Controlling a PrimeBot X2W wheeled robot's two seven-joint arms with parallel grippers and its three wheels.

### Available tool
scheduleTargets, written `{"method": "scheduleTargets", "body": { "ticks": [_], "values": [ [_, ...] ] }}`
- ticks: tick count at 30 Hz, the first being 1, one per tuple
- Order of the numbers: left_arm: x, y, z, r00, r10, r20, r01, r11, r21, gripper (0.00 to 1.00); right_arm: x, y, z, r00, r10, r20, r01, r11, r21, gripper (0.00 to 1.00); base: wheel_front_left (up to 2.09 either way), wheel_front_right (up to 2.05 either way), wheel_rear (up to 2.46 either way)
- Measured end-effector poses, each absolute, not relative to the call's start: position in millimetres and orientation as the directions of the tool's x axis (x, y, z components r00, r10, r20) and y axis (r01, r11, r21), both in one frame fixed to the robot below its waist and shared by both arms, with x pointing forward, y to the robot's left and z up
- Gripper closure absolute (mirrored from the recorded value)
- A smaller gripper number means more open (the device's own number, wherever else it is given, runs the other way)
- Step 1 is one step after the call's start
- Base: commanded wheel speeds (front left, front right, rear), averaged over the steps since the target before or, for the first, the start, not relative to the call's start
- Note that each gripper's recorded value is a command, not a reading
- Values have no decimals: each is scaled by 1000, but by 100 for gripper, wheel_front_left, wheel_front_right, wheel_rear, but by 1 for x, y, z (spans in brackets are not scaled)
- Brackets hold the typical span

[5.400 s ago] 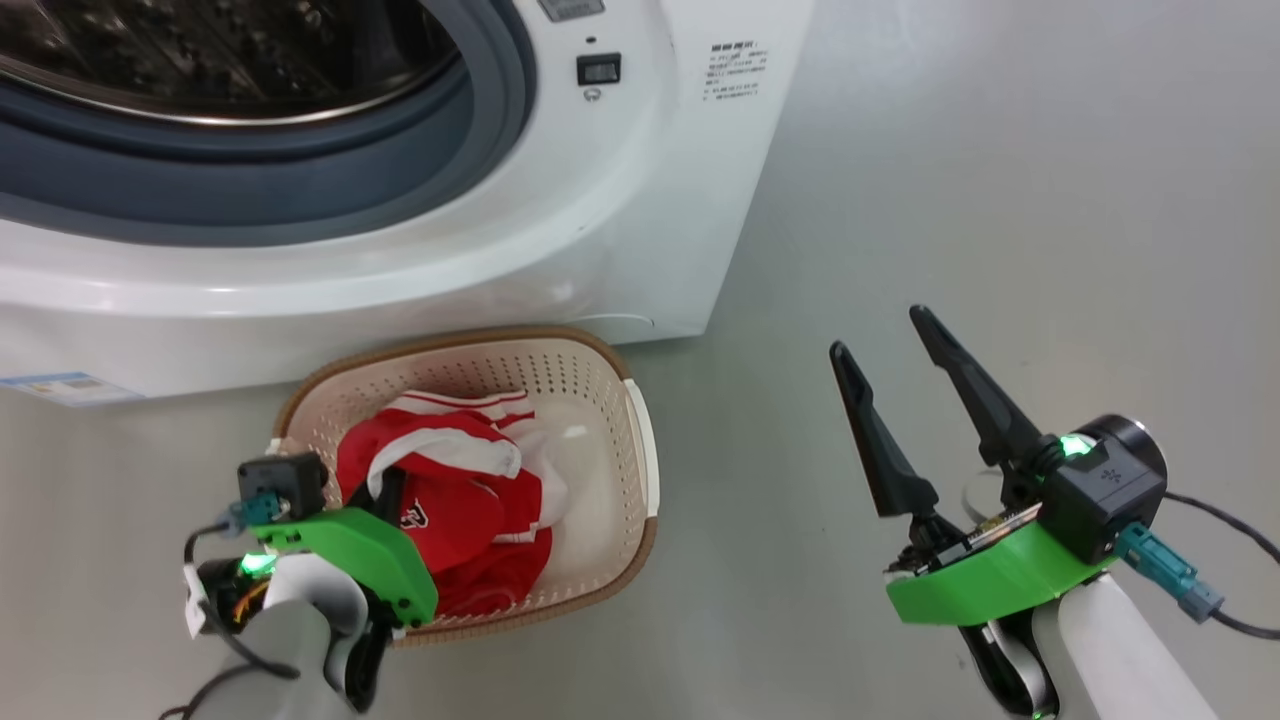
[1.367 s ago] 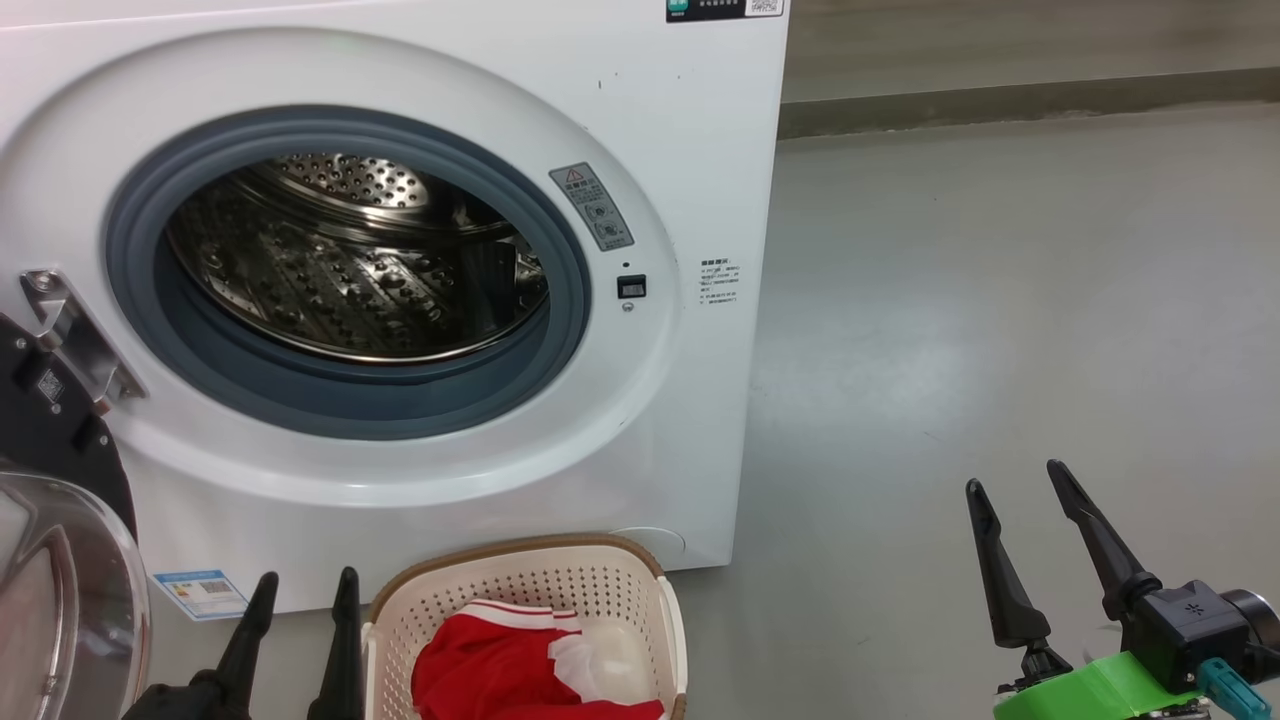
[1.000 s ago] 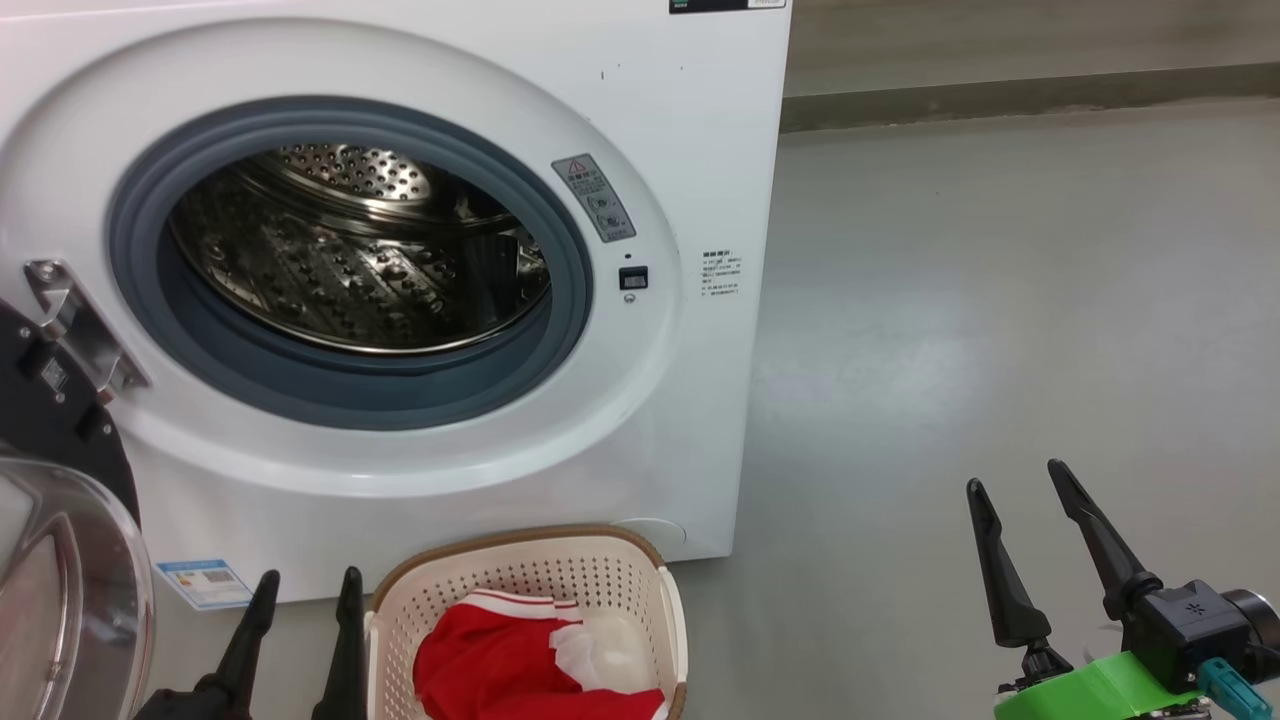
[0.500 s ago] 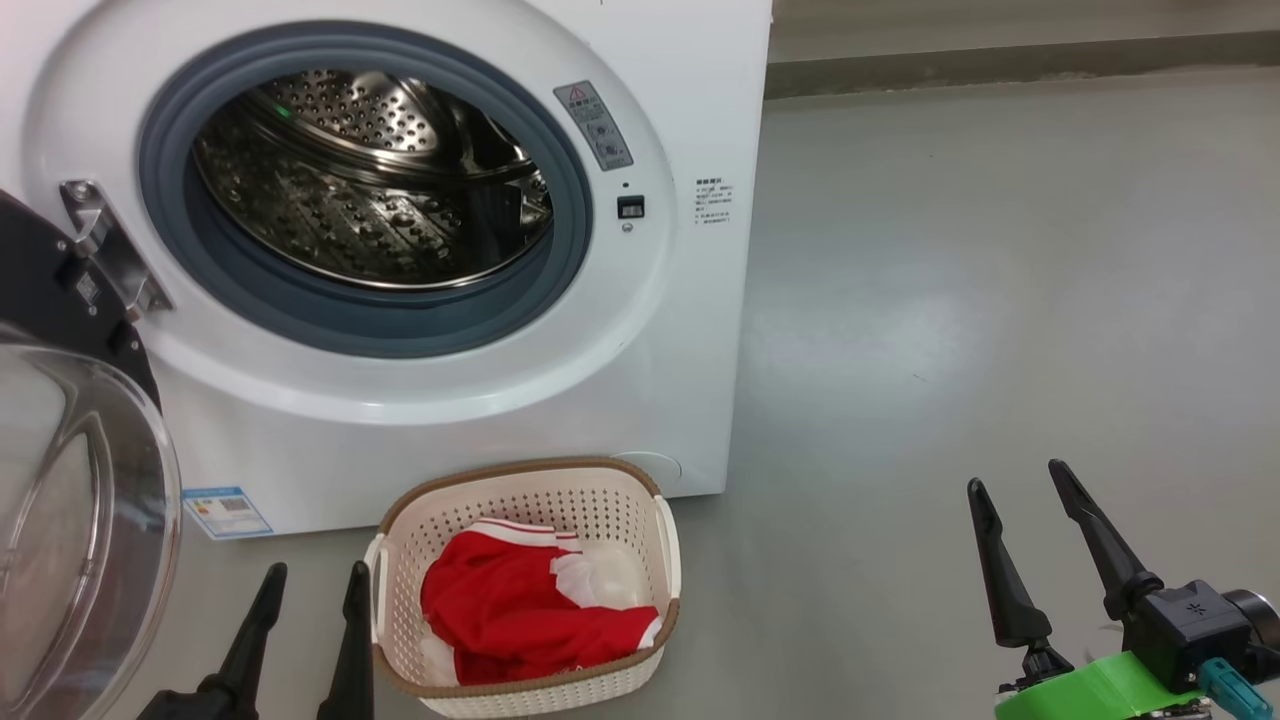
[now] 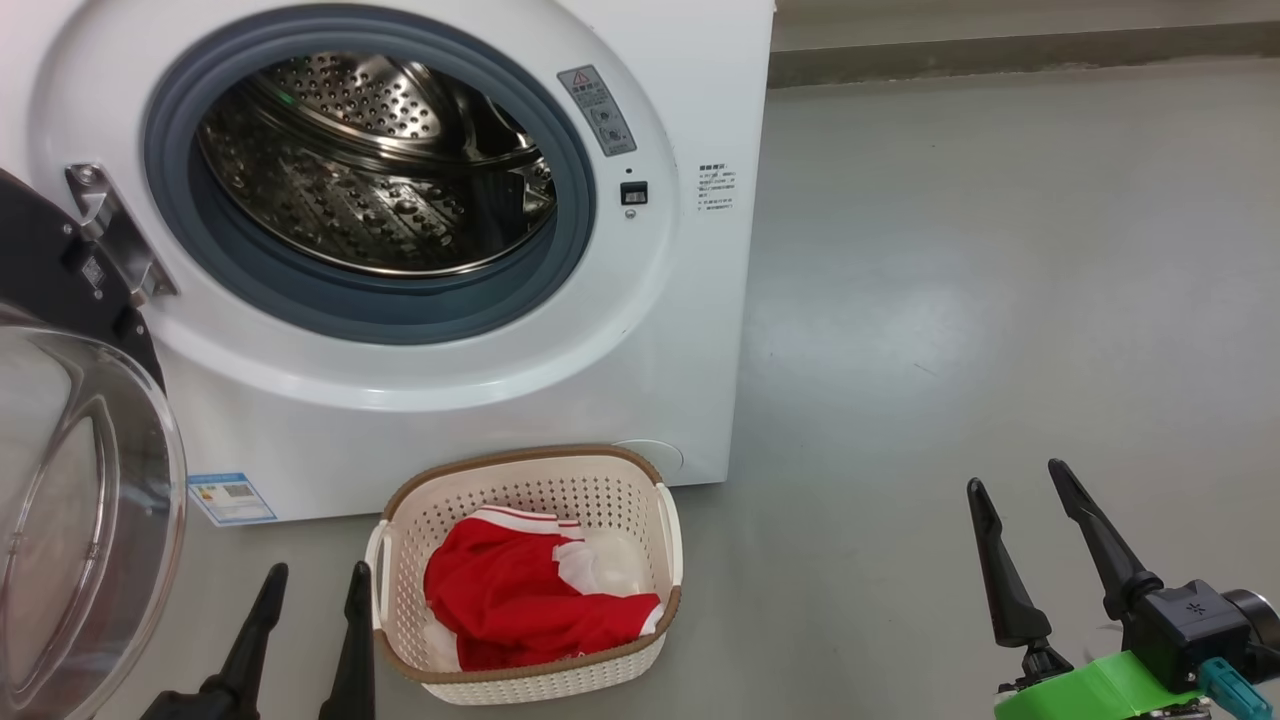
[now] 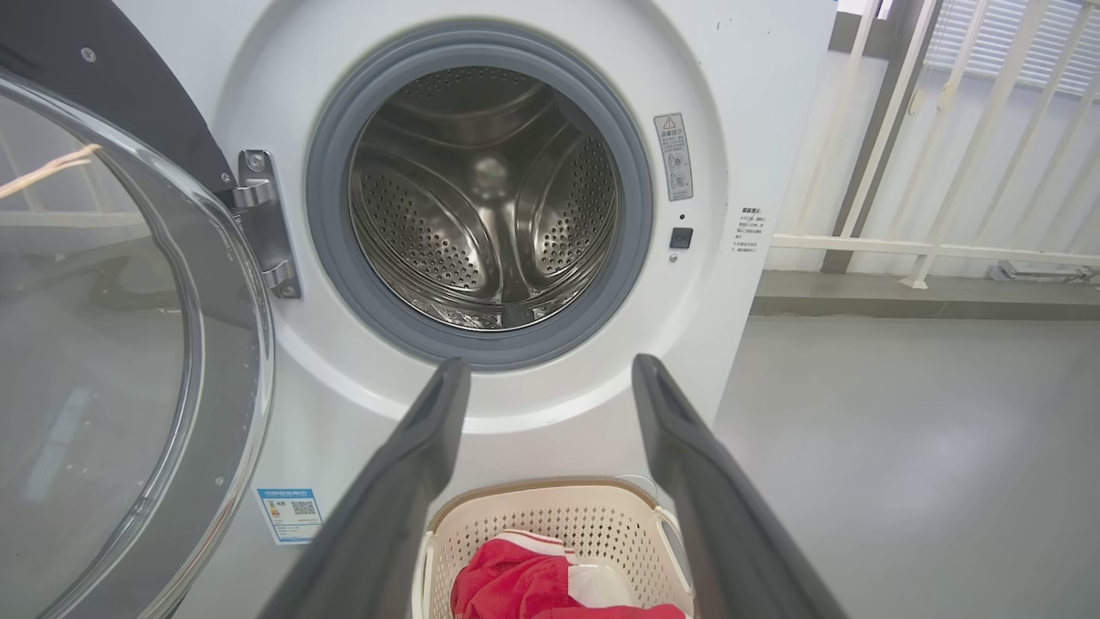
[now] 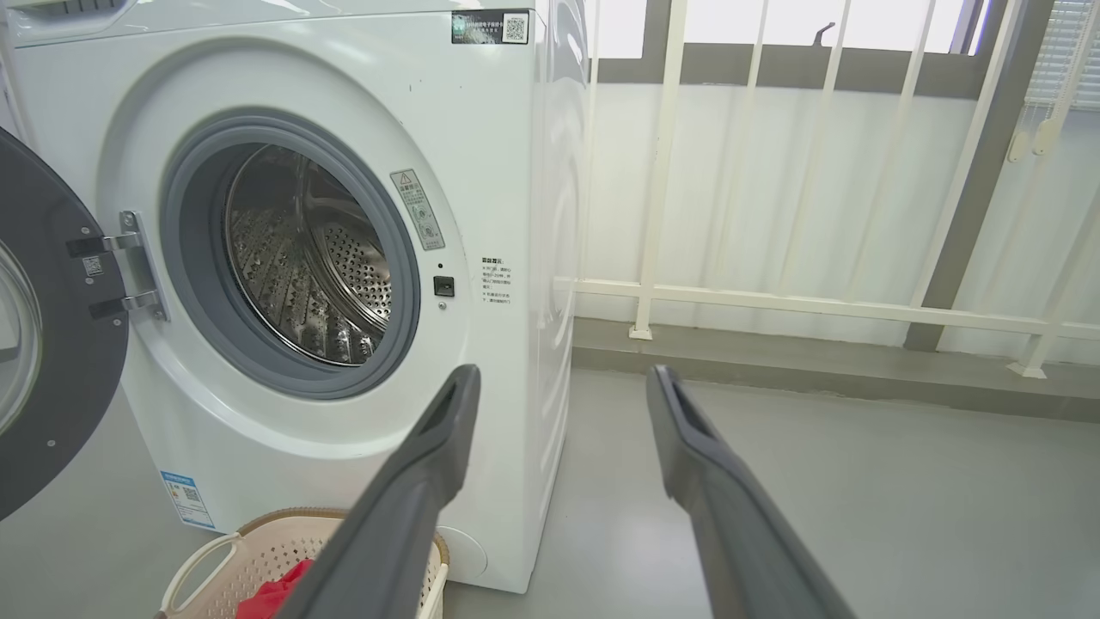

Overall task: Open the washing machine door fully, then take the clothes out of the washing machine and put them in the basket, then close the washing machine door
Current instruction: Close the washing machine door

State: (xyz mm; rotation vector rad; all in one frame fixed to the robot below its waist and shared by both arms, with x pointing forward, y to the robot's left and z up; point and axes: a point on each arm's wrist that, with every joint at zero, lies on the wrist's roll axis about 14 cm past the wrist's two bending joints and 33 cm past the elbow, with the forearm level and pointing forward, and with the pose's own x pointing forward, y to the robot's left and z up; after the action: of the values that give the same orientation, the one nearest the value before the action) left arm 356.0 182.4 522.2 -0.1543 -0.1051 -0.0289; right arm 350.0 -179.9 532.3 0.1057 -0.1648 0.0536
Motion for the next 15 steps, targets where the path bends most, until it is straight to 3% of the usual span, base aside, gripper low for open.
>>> {"method": "scheduleTargets", "body": {
  "ticks": [15],
  "values": [
    [348,201,525,992,58,112,-42,989,-145,0,357,-162,533,981,99,168,-117,988,101,0,0,0,0]
  ]
}}
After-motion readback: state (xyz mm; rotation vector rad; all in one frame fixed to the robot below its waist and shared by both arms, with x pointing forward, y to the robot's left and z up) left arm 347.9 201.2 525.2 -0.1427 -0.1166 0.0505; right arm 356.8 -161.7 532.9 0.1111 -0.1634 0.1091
